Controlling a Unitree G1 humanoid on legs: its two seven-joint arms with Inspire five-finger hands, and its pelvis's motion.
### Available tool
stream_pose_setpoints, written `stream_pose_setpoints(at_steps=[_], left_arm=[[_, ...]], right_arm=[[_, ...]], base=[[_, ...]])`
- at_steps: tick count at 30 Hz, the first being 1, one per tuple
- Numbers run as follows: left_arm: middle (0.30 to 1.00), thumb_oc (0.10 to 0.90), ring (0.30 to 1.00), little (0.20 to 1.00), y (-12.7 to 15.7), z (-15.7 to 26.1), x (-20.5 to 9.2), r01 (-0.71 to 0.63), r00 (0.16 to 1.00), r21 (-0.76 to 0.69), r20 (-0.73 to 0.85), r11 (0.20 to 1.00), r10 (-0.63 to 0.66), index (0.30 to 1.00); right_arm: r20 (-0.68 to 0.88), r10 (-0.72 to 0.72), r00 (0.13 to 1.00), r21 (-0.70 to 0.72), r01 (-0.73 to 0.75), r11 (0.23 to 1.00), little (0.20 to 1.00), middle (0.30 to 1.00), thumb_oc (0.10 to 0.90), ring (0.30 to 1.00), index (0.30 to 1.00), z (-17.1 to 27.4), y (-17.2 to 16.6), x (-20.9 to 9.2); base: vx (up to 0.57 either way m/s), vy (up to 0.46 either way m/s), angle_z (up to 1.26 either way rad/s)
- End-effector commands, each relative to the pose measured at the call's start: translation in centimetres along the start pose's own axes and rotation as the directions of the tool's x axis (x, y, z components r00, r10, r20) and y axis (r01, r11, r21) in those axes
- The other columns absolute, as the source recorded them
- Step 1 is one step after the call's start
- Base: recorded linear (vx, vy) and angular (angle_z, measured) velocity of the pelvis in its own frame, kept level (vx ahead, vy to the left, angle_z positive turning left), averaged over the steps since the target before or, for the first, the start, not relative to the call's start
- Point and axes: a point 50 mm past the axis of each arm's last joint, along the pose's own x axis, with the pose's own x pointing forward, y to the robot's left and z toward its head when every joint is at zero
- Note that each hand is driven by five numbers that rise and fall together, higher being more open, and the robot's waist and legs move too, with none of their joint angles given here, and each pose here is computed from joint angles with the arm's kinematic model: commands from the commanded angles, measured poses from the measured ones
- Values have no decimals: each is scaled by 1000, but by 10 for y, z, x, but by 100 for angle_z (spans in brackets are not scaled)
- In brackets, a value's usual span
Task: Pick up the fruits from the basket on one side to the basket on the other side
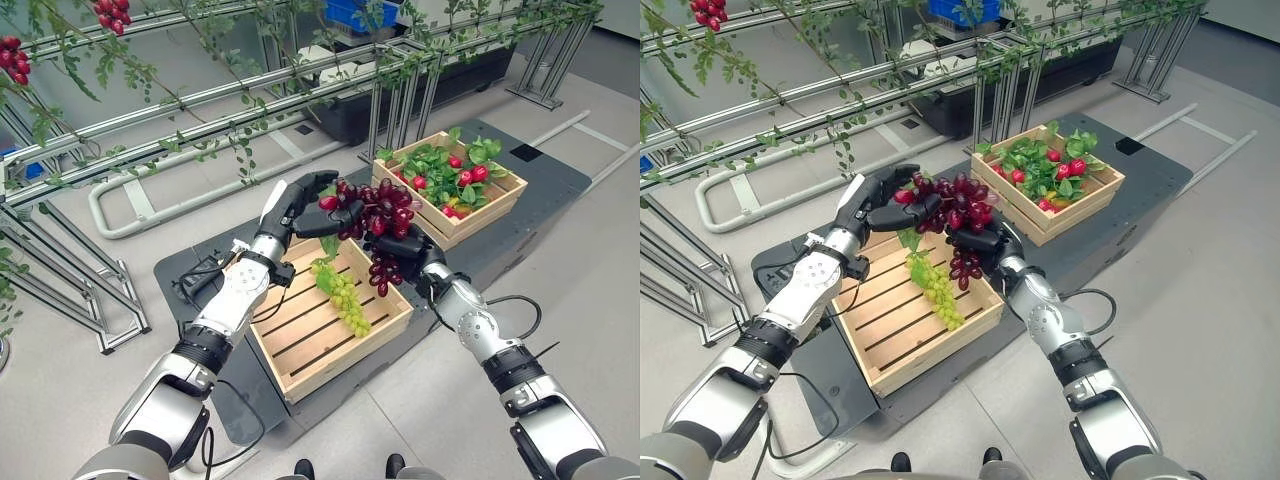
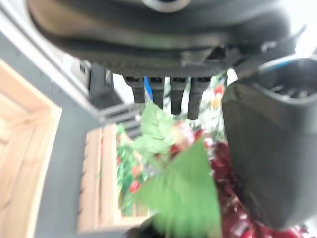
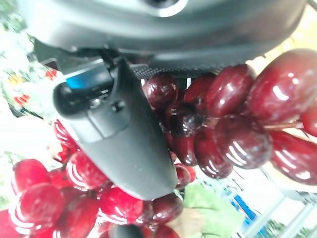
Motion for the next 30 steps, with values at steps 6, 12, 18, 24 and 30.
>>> stream_pose_setpoints(at_steps=[6, 12, 18, 24, 30], left_arm=[[900, 800, 900, 900, 16, -12, -7, 71, 997, -102, -6, 992, -72, 900], [900, 800, 900, 900, 12, -17, -10, 122, 992, -169, 1, 978, -123, 900], [900, 800, 900, 900, 18, -23, -16, 0, 1000, -298, 15, 954, 4, 900], [900, 800, 900, 900, 23, -41, -25, -238, 971, -289, -74, 927, 227, 900], [900, 800, 900, 900, 27, -57, -43, -466, 885, -306, -138, 830, 446, 900]], right_arm=[[403, 20, 915, 58, -48, 997, 300, 300, 400, 300, 300, 81, -2, -9], [423, 1, 906, 74, -35, 997, 300, 300, 400, 300, 300, 86, -10, -12], [430, -26, 902, 65, -2, 998, 300, 300, 400, 300, 300, 86, -17, -16], [434, -63, 899, 75, 33, 997, 300, 300, 400, 300, 300, 85, -21, -18], [389, 27, 921, 37, -44, 998, 300, 300, 400, 300, 300, 80, -9, -9]], base=[[-3, -6, -13], [-8, -14, -6], [3, -11, -2], [-24, -5, -5], [-79, 103, -44]])
